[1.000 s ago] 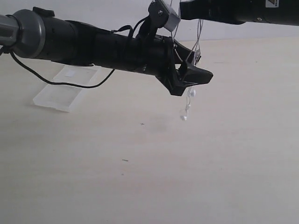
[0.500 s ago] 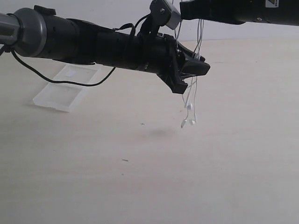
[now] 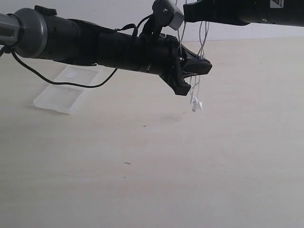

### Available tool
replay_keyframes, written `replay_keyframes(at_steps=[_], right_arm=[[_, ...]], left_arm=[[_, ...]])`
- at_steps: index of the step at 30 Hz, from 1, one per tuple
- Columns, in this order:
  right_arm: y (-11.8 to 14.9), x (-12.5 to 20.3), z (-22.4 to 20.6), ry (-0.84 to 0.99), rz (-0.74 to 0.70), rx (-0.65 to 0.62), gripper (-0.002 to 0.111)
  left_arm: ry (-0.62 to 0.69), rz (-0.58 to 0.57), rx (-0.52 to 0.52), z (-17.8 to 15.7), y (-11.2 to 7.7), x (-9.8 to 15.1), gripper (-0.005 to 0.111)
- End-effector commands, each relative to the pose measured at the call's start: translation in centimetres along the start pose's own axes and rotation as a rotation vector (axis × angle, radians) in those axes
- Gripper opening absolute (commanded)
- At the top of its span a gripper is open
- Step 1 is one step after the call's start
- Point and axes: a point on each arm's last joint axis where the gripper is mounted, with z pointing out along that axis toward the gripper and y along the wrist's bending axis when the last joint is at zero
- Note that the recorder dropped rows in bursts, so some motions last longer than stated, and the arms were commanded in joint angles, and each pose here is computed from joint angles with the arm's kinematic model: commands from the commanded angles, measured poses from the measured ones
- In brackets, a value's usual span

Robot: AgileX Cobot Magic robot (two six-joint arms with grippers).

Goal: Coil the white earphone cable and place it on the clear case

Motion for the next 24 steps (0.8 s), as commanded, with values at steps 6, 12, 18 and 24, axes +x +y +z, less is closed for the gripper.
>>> replay_keyframes(at_steps=[6,12,18,24], right_arm=[[-0.1,-0.4,-0.6,0.002,-0.070,0.014,0.000],[-2.4,-0.2,-0.7,0.028,-0.043,0.095,0.000],[-5.0,0.1,-1.0,0.053,0.011,0.184,0.000],[-5.0,0.2,-1.0,0.058,0.011,0.185,0.000]], left_arm=[[-0.016,-0.041,0.001,-0.1,0.0,-0.3,0.000],[-0.006,-0.090,0.004,-0.4,0.3,-0.2,0.000],[-0.003,-0.097,0.041,-0.4,0.0,-0.2,0.000],[-0.028,-0.106,0.097,-0.5,-0.5,-0.4,0.000]])
